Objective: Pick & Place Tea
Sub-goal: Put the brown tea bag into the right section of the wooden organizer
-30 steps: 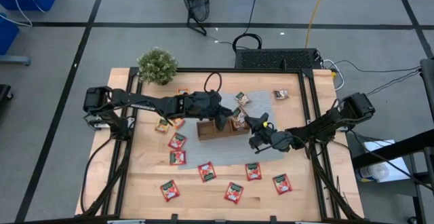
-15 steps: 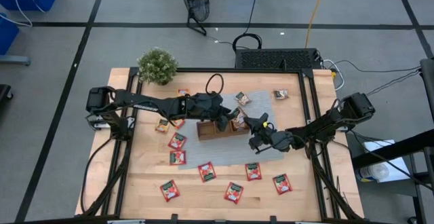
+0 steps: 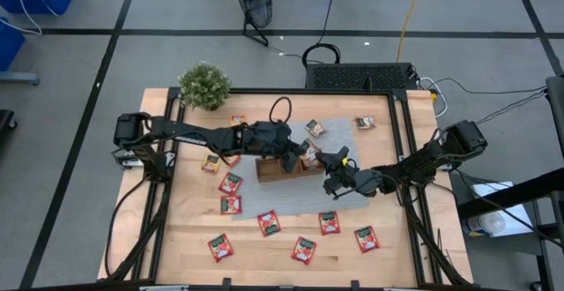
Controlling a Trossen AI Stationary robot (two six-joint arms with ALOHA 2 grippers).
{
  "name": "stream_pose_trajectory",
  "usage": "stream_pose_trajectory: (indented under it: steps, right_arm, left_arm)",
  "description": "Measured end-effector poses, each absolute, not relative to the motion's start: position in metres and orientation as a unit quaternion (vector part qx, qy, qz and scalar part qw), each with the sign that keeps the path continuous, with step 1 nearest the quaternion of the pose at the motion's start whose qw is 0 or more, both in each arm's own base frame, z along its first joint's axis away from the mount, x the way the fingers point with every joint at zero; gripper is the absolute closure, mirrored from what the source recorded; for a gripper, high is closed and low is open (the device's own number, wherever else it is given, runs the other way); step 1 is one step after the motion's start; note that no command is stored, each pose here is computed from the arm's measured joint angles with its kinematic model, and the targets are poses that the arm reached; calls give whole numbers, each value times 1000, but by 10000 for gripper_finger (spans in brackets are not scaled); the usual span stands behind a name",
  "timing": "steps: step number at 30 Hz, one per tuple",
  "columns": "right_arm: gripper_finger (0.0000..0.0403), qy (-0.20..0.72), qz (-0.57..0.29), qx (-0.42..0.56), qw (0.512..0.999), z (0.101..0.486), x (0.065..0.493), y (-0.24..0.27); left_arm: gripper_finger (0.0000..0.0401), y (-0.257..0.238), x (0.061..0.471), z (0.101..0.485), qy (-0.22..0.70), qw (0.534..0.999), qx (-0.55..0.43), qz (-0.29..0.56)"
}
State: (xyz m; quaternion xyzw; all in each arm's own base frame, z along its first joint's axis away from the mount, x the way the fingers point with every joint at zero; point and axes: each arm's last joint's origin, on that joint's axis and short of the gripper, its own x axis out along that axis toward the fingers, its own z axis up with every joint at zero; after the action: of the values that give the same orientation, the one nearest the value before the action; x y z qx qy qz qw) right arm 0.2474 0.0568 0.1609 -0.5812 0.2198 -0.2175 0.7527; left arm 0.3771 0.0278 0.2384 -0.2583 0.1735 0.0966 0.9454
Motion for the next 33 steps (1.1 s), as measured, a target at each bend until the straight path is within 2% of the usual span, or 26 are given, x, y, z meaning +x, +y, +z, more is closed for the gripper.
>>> stream_pose_trajectory:
  steps: [3, 7, 12, 16, 19, 25, 33]
  right_arm:
    - [403, 218, -220, -574, 758, 161, 247, 57]
    - [402, 207, -230, -537, 785, 161, 247, 57]
    - [388, 184, -288, -422, 840, 162, 247, 53]
    - [376, 190, -373, -370, 829, 167, 245, 44]
    - [372, 194, -418, -353, 814, 174, 242, 35]
    - [379, 171, -454, -320, 814, 197, 235, 23]
    - [390, 142, -479, -280, 820, 218, 223, 14]
  left_arm:
    - [388, 27, 378, 239, 172, 952, -239, 83]
    - [393, 27, 377, 239, 180, 964, -187, 64]
    - [396, 23, 370, 247, 194, 973, -97, 78]
    - [396, 11, 366, 241, 242, 967, 24, 76]
    - [396, 2, 366, 240, 247, 965, 70, 62]
    - [397, -6, 368, 239, 244, 966, 77, 47]
    - [399, 5, 369, 235, 249, 966, 39, 59]
